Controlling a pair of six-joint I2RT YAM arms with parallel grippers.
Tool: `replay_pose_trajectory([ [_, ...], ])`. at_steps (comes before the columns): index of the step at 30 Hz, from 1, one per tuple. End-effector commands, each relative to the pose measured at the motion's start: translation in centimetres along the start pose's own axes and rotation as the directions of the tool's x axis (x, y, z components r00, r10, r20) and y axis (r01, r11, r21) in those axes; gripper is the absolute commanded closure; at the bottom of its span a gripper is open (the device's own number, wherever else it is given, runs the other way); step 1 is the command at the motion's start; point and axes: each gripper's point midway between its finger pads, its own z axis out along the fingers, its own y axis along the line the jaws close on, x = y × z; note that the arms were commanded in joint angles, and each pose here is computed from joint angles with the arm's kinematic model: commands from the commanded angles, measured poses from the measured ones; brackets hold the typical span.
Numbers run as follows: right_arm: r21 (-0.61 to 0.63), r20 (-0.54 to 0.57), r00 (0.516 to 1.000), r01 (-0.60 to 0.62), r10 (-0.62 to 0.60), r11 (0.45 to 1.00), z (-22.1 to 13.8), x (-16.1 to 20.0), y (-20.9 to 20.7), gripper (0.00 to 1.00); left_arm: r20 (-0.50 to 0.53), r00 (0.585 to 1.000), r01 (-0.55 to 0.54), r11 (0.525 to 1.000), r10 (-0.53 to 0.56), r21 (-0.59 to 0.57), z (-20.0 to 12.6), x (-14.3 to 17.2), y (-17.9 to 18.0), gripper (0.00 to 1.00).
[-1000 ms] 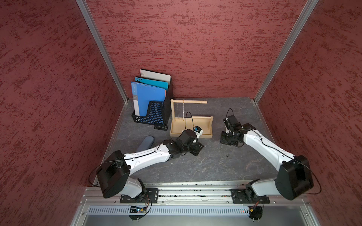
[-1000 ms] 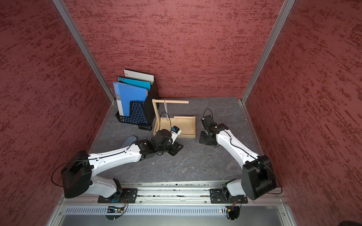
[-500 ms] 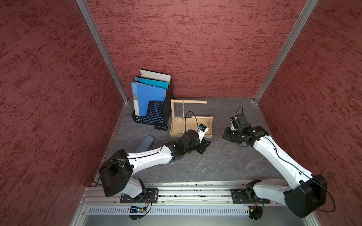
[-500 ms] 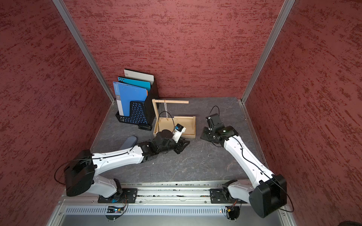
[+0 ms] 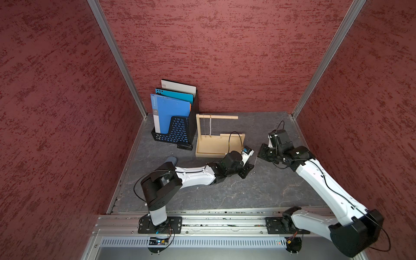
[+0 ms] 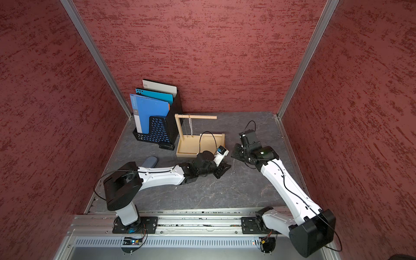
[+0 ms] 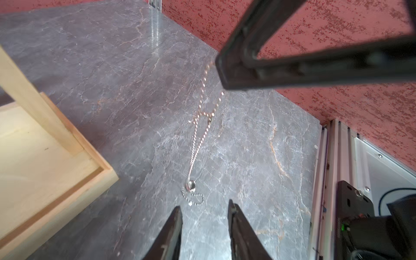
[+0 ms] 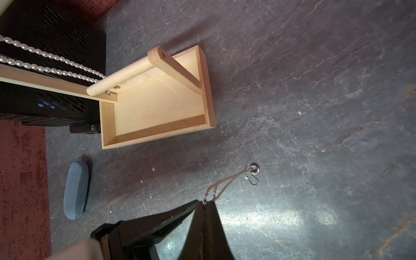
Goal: Hang the necklace on the jewelry display stand
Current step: Pick up the necklace from the center of the board.
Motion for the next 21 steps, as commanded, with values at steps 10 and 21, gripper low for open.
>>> replay_pose_trajectory([
  [10, -0.025, 0.038, 0.999, -0.016, 0.016, 1.000, -1.3, -0.5, 0.6, 1.00, 0.058, 0.997, 0.049, 0.998, -0.051, 0.040, 3.0, -1.8, 1.2, 0.67],
  [21, -0.018, 0.041, 0.999, -0.013, 0.013, 1.000, -1.6, -0.5, 0.3, 1.00, 0.038, 0.998, 0.054, 0.996, -0.057, 0.065, 4.5, -1.4, 1.3, 0.64],
])
